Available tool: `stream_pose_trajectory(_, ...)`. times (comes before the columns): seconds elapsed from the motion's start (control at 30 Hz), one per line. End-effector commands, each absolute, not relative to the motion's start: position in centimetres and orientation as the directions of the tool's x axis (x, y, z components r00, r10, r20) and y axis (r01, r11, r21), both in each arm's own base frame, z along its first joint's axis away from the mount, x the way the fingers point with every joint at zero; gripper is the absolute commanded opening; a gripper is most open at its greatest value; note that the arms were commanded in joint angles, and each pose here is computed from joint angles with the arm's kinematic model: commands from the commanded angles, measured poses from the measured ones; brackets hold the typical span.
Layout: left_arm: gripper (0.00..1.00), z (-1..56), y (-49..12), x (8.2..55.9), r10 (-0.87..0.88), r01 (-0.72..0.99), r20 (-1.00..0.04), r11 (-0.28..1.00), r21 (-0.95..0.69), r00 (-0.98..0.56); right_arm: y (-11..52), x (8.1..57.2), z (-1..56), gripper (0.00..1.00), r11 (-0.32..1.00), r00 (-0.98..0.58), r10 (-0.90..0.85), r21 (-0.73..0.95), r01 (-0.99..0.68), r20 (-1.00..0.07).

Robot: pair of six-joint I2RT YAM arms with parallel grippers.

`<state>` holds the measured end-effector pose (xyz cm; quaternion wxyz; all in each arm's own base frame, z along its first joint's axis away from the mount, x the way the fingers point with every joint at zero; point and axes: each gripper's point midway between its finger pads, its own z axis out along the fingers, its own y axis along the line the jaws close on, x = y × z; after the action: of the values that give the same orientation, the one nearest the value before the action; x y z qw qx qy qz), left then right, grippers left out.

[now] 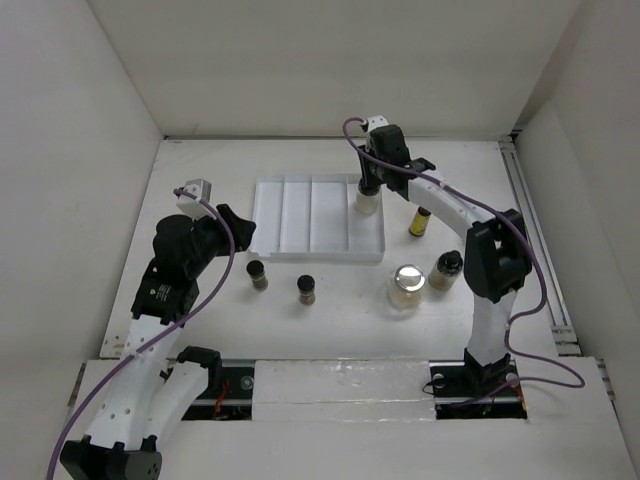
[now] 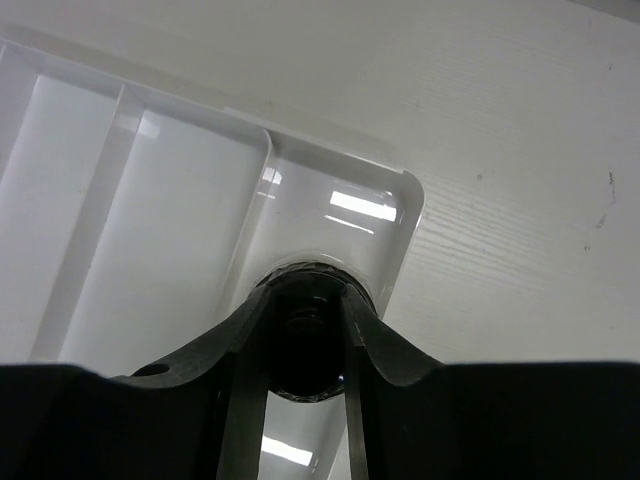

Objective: Organize the condiment bottles

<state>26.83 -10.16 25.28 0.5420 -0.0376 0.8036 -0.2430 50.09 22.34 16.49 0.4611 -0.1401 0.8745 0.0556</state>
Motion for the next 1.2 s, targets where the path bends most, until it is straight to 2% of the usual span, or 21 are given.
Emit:
stream_pose_trajectory(0.0,0.43,26.2,-10.5,27.1,-0.315,0.24,-0.871,0.875,-0.42,-0.377,23.1,53.4,22.6,0.11,0.963,-0.371,-0.11,-0.007,-0.269,-0.922)
stream_pose_trajectory(0.3,0.43,26.2,-10.5,27.1,-0.315,0.24,-0.871,0.875,-0.42,-0.377,23.6,55.4,21.3,0.12,0.963,-0.375,-0.108,-0.004,-0.268,-0.921)
stream_pose_trajectory(0.37,0.43,26.2,-10.5,27.1,-0.315,0.24,-0.871,0.875,-0.42,-0.377,23.8,55.4,21.5,0.2,0.962,-0.371,-0.096,0.01,-0.274,-0.924)
stream_pose_trajectory(0.4,0.43,26.2,-10.5,27.1,-0.315,0.24,-0.871,0.875,-0.42,-0.377,23.8,55.4,21.5,0.32,0.962,-0.371,-0.096,0.011,-0.274,-0.924)
stream_pose_trajectory(0.5,0.43,26.2,-10.5,27.1,-0.315,0.24,-0.871,0.875,-0.42,-0.377,23.5,54.5,22.7,0.51,0.963,-0.366,-0.082,0.022,-0.27,-0.927)
stream_pose_trajectory(0.6,0.43,26.2,-10.6,27.0,-0.313,0.247,-0.87,0.872,-0.422,-0.38,22.8,53.0,24.9,0.6,0.963,-0.343,-0.06,0.036,-0.268,-0.938)
stream_pose_trajectory(0.63,0.43,26.2,-10.6,27.0,-0.313,0.247,-0.87,0.872,-0.422,-0.38,22.3,51.9,28.1,0.65,0.962,-0.294,-0.037,0.045,-0.27,-0.955)
stream_pose_trajectory(0.7,0.43,26.4,-10.6,26.9,-0.315,0.251,-0.873,0.871,-0.422,-0.372,21.3,50.0,30.6,0.68,0.967,-0.261,-0.024,0.044,-0.252,-0.965)
stream_pose_trajectory(0.77,0.43,26.6,-10.6,26.7,-0.317,0.255,-0.876,0.87,-0.421,-0.365,19.0,46.7,32.6,0.68,0.979,-0.242,-0.009,0.04,-0.198,-0.97)
stream_pose_trajectory(0.8,0.43,26.6,-10.6,26.7,-0.317,0.255,-0.876,0.87,-0.421,-0.365,17.0,45.4,32.2,0.66,0.993,-0.264,0.006,0.038,-0.116,-0.965)
stream_pose_trajectory(0.83,0.43,26.6,-10.6,26.7,-0.317,0.255,-0.876,0.87,-0.421,-0.365,15.4,43.7,29.2,0.63,0.998,-0.326,-0.003,0.019,-0.065,-0.945)
stream_pose_trajectory(0.87,0.43,27.0,-10.5,26.5,-0.319,0.26,-0.879,0.869,-0.42,-0.354,13.5,41.2,30.8,0.56,0.997,-0.294,0.075,0.078,0.001,-0.953)
stream_pose_trajectory(0.9,0.43,27.0,-10.3,26.6,-0.321,0.25,-0.88,0.874,-0.418,-0.35,11.4,39.7,29.9,0.51,0.993,-0.299,0.099,0.074,0.092,-0.949)
stream_pose_trajectory(0.97,0.43,27.2,-10.0,26.6,-0.333,0.234,-0.881,0.876,-0.421,-0.337,8.5,35.6,27.6,0.4,0.98,-0.298,0.158,0.112,0.165,-0.941)
stream_pose_trajectory(1.07,0.43,27.0,-9.7,26.7,-0.335,0.212,-0.88,0.884,-0.417,-0.337,5.1,31.7,23.8,0.41,0.962,-0.359,0.186,0.095,0.257,-0.914)
stream_pose_trajectory(1.1,0.43,27.0,-9.7,26.7,-0.335,0.212,-0.88,0.884,-0.417,-0.337,4.1,30.5,24.0,0.47,0.95,-0.338,0.222,0.125,0.287,-0.915)
stream_pose_trajectory(1.17,0.43,27.0,-9.7,26.7,-0.343,0.209,-0.876,0.881,-0.425,-0.339,3.4,29.0,22.4,0.5,0.946,-0.383,0.229,0.11,0.306,-0.895)
